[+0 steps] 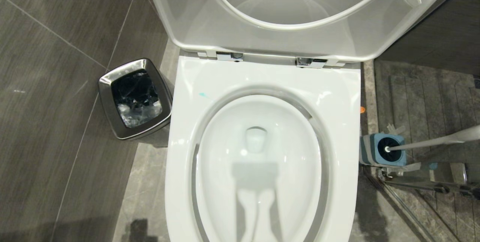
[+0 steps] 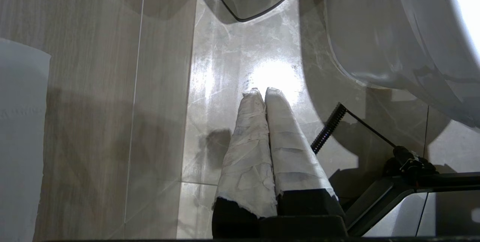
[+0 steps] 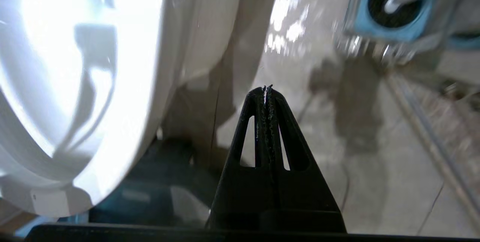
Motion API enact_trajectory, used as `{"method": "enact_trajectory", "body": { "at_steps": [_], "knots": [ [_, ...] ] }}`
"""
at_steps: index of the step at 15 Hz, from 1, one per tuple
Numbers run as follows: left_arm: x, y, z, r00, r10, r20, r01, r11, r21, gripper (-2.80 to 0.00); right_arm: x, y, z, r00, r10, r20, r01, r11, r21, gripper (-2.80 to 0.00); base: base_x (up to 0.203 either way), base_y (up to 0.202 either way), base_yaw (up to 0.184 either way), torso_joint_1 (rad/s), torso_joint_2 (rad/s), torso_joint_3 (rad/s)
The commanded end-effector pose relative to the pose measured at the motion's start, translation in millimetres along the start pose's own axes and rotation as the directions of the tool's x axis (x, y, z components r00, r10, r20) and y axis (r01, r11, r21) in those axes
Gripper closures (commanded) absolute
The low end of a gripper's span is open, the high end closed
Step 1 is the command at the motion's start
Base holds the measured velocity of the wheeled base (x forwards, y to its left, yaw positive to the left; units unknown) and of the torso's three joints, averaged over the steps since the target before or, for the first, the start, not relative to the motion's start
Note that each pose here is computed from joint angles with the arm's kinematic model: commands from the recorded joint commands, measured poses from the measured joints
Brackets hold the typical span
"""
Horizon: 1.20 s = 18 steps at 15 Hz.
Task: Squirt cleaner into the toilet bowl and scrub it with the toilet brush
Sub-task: Pour in the cleaning agent
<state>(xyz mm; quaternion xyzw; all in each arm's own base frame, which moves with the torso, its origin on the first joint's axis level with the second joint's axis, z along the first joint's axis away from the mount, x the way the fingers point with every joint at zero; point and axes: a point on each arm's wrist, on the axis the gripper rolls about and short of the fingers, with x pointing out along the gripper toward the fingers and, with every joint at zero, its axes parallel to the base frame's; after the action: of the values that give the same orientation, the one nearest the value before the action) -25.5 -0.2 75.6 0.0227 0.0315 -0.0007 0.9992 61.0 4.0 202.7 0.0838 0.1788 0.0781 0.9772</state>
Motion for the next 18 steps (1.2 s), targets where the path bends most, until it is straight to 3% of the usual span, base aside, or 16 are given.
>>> {"method": "enact_trajectory", "body": {
  "at_steps": [1, 4, 5, 10, 14, 18],
  "knots": [
    [0, 0.0, 0, 1.000, 0.000, 0.000, 0.000, 1.000, 0.000, 0.00, 59, -8, 9, 0.969, -0.009, -0.245, 0.016, 0.999, 0.028, 0.00, 0.000, 0.000, 0.000, 0.000, 0.00, 0.000],
    [0, 0.0, 0, 1.000, 0.000, 0.000, 0.000, 1.000, 0.000, 0.00, 86, -8, -9, 0.919, -0.062, -0.389, 0.024, 0.994, -0.102, 0.00, 0.000, 0.000, 0.000, 0.000, 0.00, 0.000],
    [0, 0.0, 0, 1.000, 0.000, 0.000, 0.000, 1.000, 0.000, 0.00, 88, -8, -18, 0.914, -0.065, -0.401, 0.017, 0.992, -0.124, 0.00, 0.000, 0.000, 0.000, 0.000, 0.00, 0.000],
    [0, 0.0, 0, 1.000, 0.000, 0.000, 0.000, 1.000, 0.000, 0.00, 114, -13, -57, 0.943, -0.043, -0.330, -0.013, 0.986, -0.167, 0.00, 0.000, 0.000, 0.000, 0.000, 0.00, 0.000],
    [0, 0.0, 0, 1.000, 0.000, 0.000, 0.000, 1.000, 0.000, 0.00, 126, -17, -74, 0.902, -0.066, -0.426, -0.003, 0.987, -0.159, 0.00, 0.000, 0.000, 0.000, 0.000, 0.00, 0.000],
    [0, 0.0, 0, 1.000, 0.000, 0.000, 0.000, 1.000, 0.000, 0.00, 168, -26, -83, 0.894, -0.134, -0.428, 0.063, 0.982, -0.177, 0.00, 0.000, 0.000, 0.000, 0.000, 0.00, 0.000]
  ]
}}
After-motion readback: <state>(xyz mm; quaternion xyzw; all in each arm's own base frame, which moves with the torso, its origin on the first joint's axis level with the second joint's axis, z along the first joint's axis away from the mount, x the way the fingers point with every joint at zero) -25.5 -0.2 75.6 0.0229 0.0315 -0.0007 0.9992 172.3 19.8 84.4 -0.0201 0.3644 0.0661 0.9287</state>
